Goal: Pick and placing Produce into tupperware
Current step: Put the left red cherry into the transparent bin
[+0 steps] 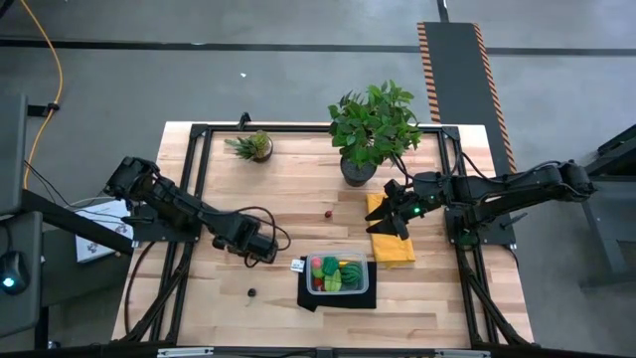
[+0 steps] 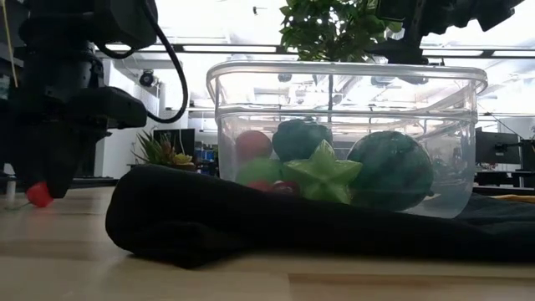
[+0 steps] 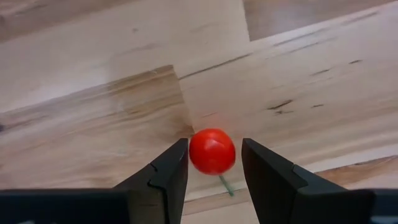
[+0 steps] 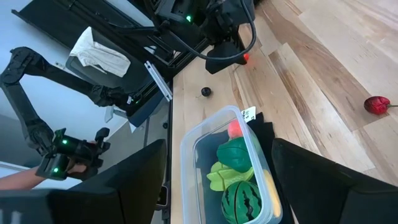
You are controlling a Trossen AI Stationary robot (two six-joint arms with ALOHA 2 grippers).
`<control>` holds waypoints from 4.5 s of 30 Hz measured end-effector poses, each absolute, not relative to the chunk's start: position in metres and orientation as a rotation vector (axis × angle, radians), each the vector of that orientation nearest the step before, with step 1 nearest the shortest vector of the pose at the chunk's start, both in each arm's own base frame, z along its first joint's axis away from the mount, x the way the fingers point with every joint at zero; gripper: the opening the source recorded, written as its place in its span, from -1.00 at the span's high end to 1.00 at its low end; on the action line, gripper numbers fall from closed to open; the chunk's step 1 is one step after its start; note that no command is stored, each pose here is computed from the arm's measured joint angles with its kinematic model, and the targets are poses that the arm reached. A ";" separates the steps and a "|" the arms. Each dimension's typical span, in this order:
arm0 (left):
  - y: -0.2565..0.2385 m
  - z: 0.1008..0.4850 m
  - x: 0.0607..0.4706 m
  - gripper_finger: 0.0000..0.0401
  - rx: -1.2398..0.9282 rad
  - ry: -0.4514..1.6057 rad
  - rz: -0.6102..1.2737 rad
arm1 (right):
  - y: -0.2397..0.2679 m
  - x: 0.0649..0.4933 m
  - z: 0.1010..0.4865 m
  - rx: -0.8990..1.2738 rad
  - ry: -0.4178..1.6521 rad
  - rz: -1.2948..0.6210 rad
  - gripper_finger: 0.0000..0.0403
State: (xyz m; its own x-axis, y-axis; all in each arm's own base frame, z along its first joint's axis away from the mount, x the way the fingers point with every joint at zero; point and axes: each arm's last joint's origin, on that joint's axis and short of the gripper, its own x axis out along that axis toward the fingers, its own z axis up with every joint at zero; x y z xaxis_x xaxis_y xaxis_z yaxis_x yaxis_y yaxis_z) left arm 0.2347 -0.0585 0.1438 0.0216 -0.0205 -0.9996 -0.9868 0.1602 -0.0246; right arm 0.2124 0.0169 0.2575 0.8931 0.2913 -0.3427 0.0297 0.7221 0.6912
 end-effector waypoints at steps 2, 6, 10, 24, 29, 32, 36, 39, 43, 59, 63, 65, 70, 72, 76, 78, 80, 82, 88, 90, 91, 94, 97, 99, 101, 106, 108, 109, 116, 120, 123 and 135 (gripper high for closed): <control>-0.059 0.141 0.236 0.31 -1.116 1.294 1.066 | 0.017 0.212 0.257 0.756 0.454 0.150 -0.40; -0.060 0.137 0.238 0.31 -1.121 1.302 1.054 | 0.017 0.212 0.257 0.756 0.456 0.149 -0.40; -0.060 0.138 0.238 0.31 -1.120 1.290 1.056 | 0.017 0.212 0.257 0.756 0.458 0.148 -0.40; -0.059 0.138 0.238 0.31 -1.113 1.280 1.070 | 0.017 0.212 0.257 0.749 0.460 0.148 -0.40; -0.059 0.138 0.238 0.31 -1.111 1.280 1.072 | 0.017 0.212 0.257 0.749 0.461 0.148 -0.40; -0.059 0.137 0.238 0.31 -1.110 1.277 1.075 | 0.017 0.212 0.257 0.748 0.461 0.148 -0.40; -0.059 0.137 0.238 0.35 -1.109 1.274 1.075 | 0.017 0.212 0.257 0.749 0.461 0.147 -0.40; -0.059 0.137 0.238 0.44 -1.110 1.273 1.075 | 0.017 0.212 0.257 0.748 0.462 0.148 -0.40; -0.059 0.138 0.238 0.54 -1.110 1.273 1.074 | 0.017 0.212 0.257 0.748 0.462 0.148 -0.40; -0.059 0.138 0.238 0.53 -1.110 1.272 1.071 | 0.017 0.212 0.257 0.748 0.462 0.147 -0.40; -0.059 0.138 0.238 0.48 -1.110 1.272 1.071 | 0.017 0.212 0.257 0.748 0.461 0.148 -0.40; -0.059 0.138 0.238 0.47 -1.110 1.272 1.071 | 0.017 0.212 0.257 0.748 0.461 0.148 -0.40; -0.059 0.138 0.238 0.46 -1.110 1.272 1.071 | 0.017 0.212 0.257 0.748 0.461 0.148 -0.40; -0.059 0.138 0.238 0.46 -1.110 1.272 1.071 | 0.017 0.212 0.257 0.749 0.462 0.147 -0.40; -0.059 0.138 0.238 0.46 -1.109 1.273 1.071 | 0.017 0.212 0.257 0.749 0.461 0.147 -0.40; -0.059 0.138 0.238 0.46 -1.110 1.272 1.072 | 0.017 0.212 0.257 0.749 0.461 0.147 -0.40; -0.059 0.138 0.238 0.46 -1.109 1.273 1.071 | 0.017 0.212 0.257 0.748 0.462 0.148 -0.40; -0.059 0.138 0.238 0.46 -1.109 1.273 1.071 | 0.017 0.212 0.257 0.748 0.462 0.148 -0.40; -0.059 0.138 0.238 0.49 -1.109 1.273 1.072 | 0.017 0.212 0.257 0.747 0.461 0.148 -0.40; -0.059 0.138 0.238 0.52 -1.109 1.273 1.072 | 0.017 0.212 0.257 0.746 0.461 0.148 -0.40; -0.059 0.138 0.238 0.53 -1.109 1.273 1.072 | 0.017 0.212 0.257 0.746 0.461 0.148 -0.40; -0.059 0.138 0.238 0.52 -1.109 1.273 1.072 | 0.017 0.212 0.257 0.745 0.461 0.148 -0.40; -0.059 0.138 0.238 0.48 -1.109 1.273 1.072 | 0.017 0.212 0.257 0.745 0.461 0.147 -0.40; -0.059 0.138 0.238 0.48 -1.109 1.273 1.072 | 0.017 0.212 0.257 0.745 0.461 0.147 -0.40; -0.059 0.138 0.238 0.50 -1.109 1.273 1.072 | 0.017 0.212 0.257 0.745 0.461 0.148 -0.40; -0.059 0.138 0.238 0.53 -1.109 1.273 1.072 | 0.017 0.212 0.257 0.742 0.461 0.148 -0.40; -0.059 0.138 0.238 0.51 -1.110 1.273 1.072 | 0.017 0.212 0.257 0.741 0.460 0.148 -0.40; -0.059 0.138 0.238 0.50 -1.109 1.273 1.072 | 0.017 0.212 0.257 0.741 0.461 0.149 -0.40; -0.059 0.138 0.238 0.52 -1.110 1.273 1.072 | 0.017 0.212 0.257 0.741 0.461 0.149 -0.40; -0.059 0.138 0.238 0.51 -1.110 1.273 1.072 | 0.017 0.212 0.257 0.741 0.461 0.148 -0.40; -0.059 0.138 0.238 0.50 -1.110 1.273 1.072 | 0.017 0.212 0.257 0.741 0.461 0.148 -0.40; -0.059 0.138 0.238 0.52 -1.110 1.273 1.072 | 0.017 0.212 0.257 0.740 0.458 0.143 -0.40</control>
